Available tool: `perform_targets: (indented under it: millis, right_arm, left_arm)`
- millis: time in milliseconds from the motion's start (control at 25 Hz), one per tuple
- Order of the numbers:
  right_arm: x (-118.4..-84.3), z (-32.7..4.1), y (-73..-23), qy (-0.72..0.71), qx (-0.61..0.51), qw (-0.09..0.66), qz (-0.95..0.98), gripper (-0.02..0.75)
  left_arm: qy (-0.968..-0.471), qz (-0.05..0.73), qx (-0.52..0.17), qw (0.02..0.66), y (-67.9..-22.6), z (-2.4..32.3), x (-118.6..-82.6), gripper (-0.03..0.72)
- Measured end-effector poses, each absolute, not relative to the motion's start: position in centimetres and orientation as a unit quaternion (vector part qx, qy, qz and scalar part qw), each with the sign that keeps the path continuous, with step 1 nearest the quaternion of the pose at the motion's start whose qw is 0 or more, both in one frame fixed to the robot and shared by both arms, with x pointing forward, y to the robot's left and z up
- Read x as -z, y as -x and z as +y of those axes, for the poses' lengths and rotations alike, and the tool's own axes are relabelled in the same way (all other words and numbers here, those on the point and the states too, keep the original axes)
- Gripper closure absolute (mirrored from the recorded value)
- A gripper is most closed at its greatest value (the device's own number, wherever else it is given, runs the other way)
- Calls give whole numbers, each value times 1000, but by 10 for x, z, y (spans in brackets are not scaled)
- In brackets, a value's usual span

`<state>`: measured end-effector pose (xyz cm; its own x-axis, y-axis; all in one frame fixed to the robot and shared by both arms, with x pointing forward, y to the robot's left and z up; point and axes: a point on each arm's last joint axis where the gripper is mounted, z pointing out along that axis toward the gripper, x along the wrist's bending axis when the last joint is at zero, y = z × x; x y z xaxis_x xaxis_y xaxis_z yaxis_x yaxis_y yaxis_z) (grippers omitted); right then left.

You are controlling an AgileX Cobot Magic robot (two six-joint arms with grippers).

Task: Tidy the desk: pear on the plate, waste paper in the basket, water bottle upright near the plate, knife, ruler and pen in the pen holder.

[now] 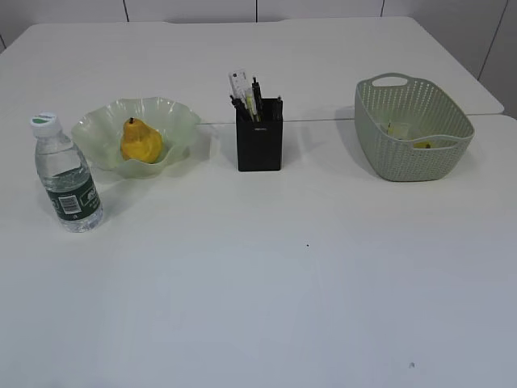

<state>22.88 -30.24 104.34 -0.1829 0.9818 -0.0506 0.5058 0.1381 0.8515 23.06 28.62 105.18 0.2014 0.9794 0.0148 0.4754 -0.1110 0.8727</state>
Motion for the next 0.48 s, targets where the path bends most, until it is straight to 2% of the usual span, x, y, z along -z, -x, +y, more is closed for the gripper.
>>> perform_targets:
  millis: [480]
  right_arm:
    - [-1043, -301, -229, -605, -331, 360, 629, 186]
  left_arm:
    - [-675, 537, -322, 390, -230, 286, -1052, 162]
